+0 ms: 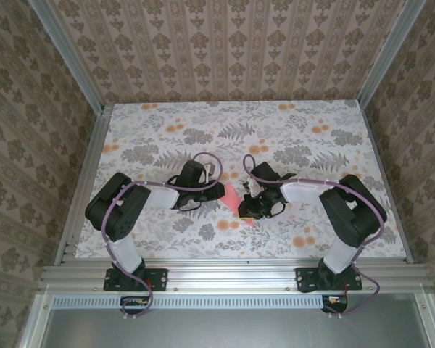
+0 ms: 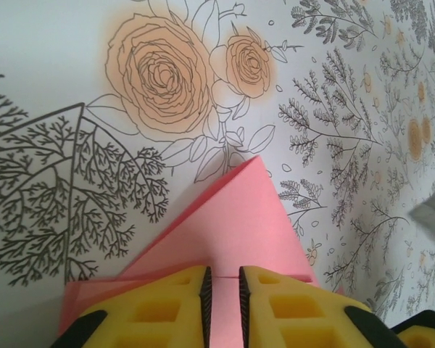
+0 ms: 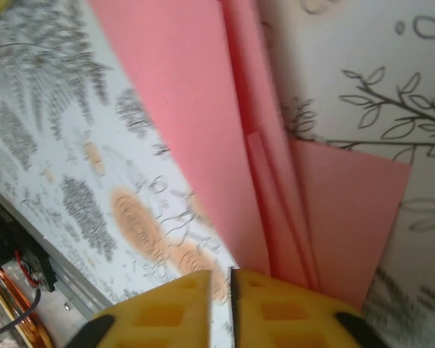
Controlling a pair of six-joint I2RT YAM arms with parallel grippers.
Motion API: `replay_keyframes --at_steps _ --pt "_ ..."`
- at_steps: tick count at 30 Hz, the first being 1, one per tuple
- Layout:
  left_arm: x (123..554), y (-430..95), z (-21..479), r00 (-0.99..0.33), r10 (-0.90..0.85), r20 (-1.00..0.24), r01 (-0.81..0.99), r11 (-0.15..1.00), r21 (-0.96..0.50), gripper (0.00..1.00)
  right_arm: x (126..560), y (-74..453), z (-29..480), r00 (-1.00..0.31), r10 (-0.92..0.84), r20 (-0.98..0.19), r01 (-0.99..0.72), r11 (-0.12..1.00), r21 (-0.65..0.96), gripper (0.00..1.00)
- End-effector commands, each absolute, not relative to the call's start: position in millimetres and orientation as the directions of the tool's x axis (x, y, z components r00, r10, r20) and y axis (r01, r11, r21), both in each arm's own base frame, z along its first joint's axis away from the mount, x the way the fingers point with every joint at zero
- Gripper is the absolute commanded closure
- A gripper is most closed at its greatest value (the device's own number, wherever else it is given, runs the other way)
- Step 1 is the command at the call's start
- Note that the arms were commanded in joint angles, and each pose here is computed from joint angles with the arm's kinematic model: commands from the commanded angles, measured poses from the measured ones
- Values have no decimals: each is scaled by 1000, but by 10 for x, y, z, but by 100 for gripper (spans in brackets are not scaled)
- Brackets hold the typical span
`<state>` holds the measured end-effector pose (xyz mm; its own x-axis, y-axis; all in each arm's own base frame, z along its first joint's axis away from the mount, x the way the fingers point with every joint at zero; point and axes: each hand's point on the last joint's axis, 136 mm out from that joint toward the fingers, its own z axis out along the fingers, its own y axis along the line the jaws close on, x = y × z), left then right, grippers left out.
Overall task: Fold a paper plane with a square sheet of paper (pick it up from the middle)
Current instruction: Fold the wing for the fifth time at the center of the table, then move the paper plane to the center of the table.
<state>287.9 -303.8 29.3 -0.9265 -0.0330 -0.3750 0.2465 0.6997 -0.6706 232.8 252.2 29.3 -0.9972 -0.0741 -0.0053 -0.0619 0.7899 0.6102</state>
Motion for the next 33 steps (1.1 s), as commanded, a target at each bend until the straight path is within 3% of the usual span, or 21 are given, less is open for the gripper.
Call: replay_keyframes --at_steps 1,7,12,16,33 --pt "2800 -3043 461 -923 -1 -384 274 698 -661 72 2567 2464 717 -990 -41 -138 -117 788 605 75" --pt "2804 -2859 1011 -873 -74 -482 289 719 -633 51 2846 2145 726 -971 -9 -239 -127 866 483 62" --pt "2685 -2552 1003 -869 -148 -473 200 768 -608 38 2849 2194 574 -977 -64 -205 -157 864 478 57" --pt "2598 -2429 955 -873 -184 -453 153 778 -610 34 2814 2342 511 -981 -87 -175 -170 822 544 51" --pt "2594 -2493 811 -905 -193 -379 95 777 -623 33 2618 2613 323 -966 -229 -119 -257 803 538 66"
